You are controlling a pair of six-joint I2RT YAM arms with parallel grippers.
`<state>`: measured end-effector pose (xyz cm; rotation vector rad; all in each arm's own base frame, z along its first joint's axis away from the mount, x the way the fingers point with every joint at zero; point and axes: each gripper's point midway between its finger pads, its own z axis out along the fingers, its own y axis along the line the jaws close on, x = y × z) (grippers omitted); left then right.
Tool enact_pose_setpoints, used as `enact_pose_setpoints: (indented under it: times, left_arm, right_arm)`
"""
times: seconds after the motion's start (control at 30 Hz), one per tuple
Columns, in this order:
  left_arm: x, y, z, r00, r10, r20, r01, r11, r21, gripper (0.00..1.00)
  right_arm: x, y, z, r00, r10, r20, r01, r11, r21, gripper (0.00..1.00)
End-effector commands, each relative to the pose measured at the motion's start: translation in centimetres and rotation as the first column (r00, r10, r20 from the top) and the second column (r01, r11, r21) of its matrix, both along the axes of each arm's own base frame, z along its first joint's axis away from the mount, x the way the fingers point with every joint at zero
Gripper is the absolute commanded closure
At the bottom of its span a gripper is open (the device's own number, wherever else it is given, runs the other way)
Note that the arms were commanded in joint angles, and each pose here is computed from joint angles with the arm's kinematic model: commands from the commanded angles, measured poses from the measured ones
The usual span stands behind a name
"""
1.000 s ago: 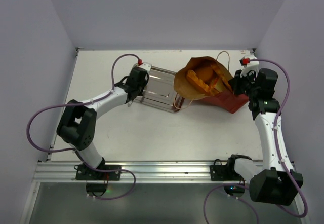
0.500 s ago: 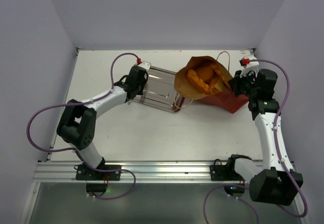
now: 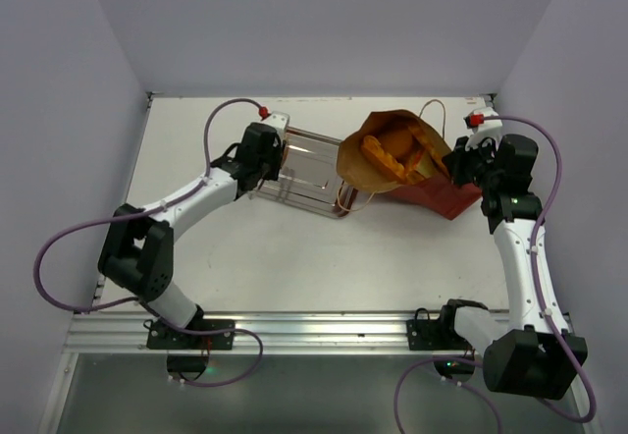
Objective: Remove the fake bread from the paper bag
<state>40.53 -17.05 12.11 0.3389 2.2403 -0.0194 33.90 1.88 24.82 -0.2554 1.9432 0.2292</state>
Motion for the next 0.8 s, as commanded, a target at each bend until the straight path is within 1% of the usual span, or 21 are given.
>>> enact_pose_setpoints:
  times: [0.0,0.03,0.13,0.17,0.23,0.27,0.3,0.33,0.37,0.4,0.43,0.47,0.53,0.57,0.77]
  left_arm:
    - [-0.3,-0.4,5.2,0.995,0.006,0.095,0.005,0.992,-0.122,0.62]
    - [-0.8,-0.5,5.6,0.995,0.001,0.097,0.013,0.991,-0.136,0.62]
    - [-2.7,-1.2,8.2,0.993,-0.034,0.112,0.06,0.971,-0.232,0.64]
    - [-3.6,-2.2,9.0,0.991,-0.079,0.109,0.107,0.954,-0.279,0.64]
    - [-5.5,-3.1,11.0,0.987,-0.115,0.115,0.15,0.917,-0.37,0.64]
    - [-6.7,-4.1,11.5,0.98,-0.169,0.106,0.199,0.886,-0.418,0.64]
    - [-7.8,-4.5,13.0,0.976,-0.183,0.121,0.219,0.854,-0.471,0.64]
    - [-8.6,-4.9,13.2,0.972,-0.206,0.113,0.235,0.834,-0.5,0.64]
    - [-9.8,-5.8,13.8,0.96,-0.259,0.108,0.275,0.793,-0.544,0.64]
    - [-10.8,-6.2,14.7,0.956,-0.272,0.106,0.281,0.757,-0.59,0.64]
    - [-11.5,-6.7,14.6,0.95,-0.295,0.099,0.291,0.731,-0.617,0.64]
    - [-12.6,-7.4,14.9,0.933,-0.348,0.094,0.322,0.685,-0.653,0.64]
    - [-13.7,-8.1,15.5,0.924,-0.373,0.08,0.316,0.632,-0.708,0.64]
    - [-14.5,-8.6,15.0,0.915,-0.401,0.048,0.303,0.602,-0.739,0.64]
    - [-16.3,-9.9,14.9,0.882,-0.471,0.0,0.282,0.529,-0.8,0.63]
  right_arm:
    - [-0.1,-0.1,0.6,1.0,-0.014,0.022,0.014,1.0,0.0,1.0]
    - [0.0,-0.1,0.7,1.0,-0.012,0.022,0.012,1.0,0.0,1.0]
    - [0.0,-0.1,0.7,1.0,-0.01,0.021,0.01,1.0,-0.002,1.0]
    - [0.0,-0.1,0.7,1.0,-0.009,0.02,0.009,1.0,-0.003,1.0]
    - [-0.1,0.0,0.6,1.0,0.001,0.02,-0.001,1.0,-0.012,1.0]
    - [-0.2,0.0,0.5,1.0,0.007,0.019,-0.007,1.0,-0.018,1.0]
    - [-0.2,-0.1,0.4,1.0,0.01,0.022,-0.01,1.0,-0.029,1.0]
    - [-0.2,0.0,0.3,1.0,0.015,0.021,-0.015,0.999,-0.033,1.0]
    - [-0.3,0.0,0.1,1.0,0.022,0.019,-0.021,0.999,-0.039,1.0]
    - [-0.4,0.1,0.0,0.999,0.034,0.021,-0.033,0.998,-0.049,1.0]
    - [-0.4,0.1,-0.3,0.999,0.039,0.017,-0.038,0.998,-0.051,1.0]
    - [-0.5,0.2,-0.5,0.999,0.048,0.015,-0.047,0.997,-0.053,1.0]
    - [-0.6,0.3,-0.6,0.998,0.057,0.017,-0.056,0.997,-0.06,1.0]
    - [-0.7,0.3,-0.8,0.998,0.063,0.015,-0.062,0.996,-0.062,1.0]
    - [-0.8,0.6,-1.2,0.997,0.081,0.019,-0.08,0.994,-0.07,1.0]
